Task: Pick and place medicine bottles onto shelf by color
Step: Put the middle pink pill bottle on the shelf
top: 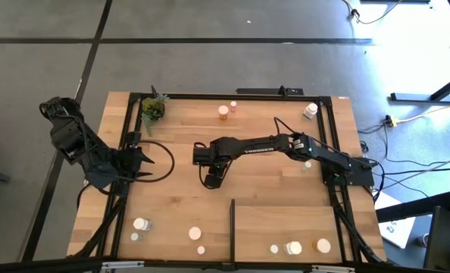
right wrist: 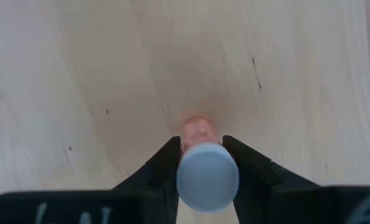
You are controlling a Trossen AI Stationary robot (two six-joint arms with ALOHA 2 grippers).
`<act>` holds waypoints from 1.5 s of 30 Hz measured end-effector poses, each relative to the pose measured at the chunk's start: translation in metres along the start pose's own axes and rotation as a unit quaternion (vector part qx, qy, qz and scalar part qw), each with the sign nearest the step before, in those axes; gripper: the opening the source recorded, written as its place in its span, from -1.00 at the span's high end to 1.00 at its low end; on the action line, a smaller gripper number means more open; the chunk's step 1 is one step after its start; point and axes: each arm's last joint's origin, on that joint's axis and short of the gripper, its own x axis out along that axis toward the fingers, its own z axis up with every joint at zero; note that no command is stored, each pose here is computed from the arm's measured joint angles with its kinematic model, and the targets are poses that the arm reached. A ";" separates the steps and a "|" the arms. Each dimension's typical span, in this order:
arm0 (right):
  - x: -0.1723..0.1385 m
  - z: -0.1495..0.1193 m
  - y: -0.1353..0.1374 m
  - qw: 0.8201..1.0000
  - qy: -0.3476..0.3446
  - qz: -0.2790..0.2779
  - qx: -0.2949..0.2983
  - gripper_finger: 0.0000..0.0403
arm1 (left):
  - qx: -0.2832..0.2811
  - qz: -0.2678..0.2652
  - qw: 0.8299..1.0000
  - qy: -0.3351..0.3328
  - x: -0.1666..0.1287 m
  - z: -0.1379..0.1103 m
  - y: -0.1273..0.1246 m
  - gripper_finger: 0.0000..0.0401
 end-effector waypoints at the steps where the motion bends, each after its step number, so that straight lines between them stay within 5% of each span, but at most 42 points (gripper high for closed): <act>1: 0.000 0.000 0.000 1.000 0.000 0.000 -0.001 0.48 | 0.000 0.000 1.000 0.000 0.000 0.000 0.000 0.26; 11: -0.013 -0.002 0.002 1.000 0.005 0.002 -0.018 0.46 | 0.000 0.000 1.000 0.000 0.000 0.000 0.000 0.26; 19: -0.060 -0.001 0.016 0.999 -0.014 0.012 -0.047 0.44 | 0.000 0.000 1.000 0.000 0.000 0.000 0.000 0.26; 45: -0.191 -0.091 0.100 0.992 -0.082 0.025 -0.093 0.46 | -0.042 0.049 0.997 -0.030 0.000 0.002 0.002 0.26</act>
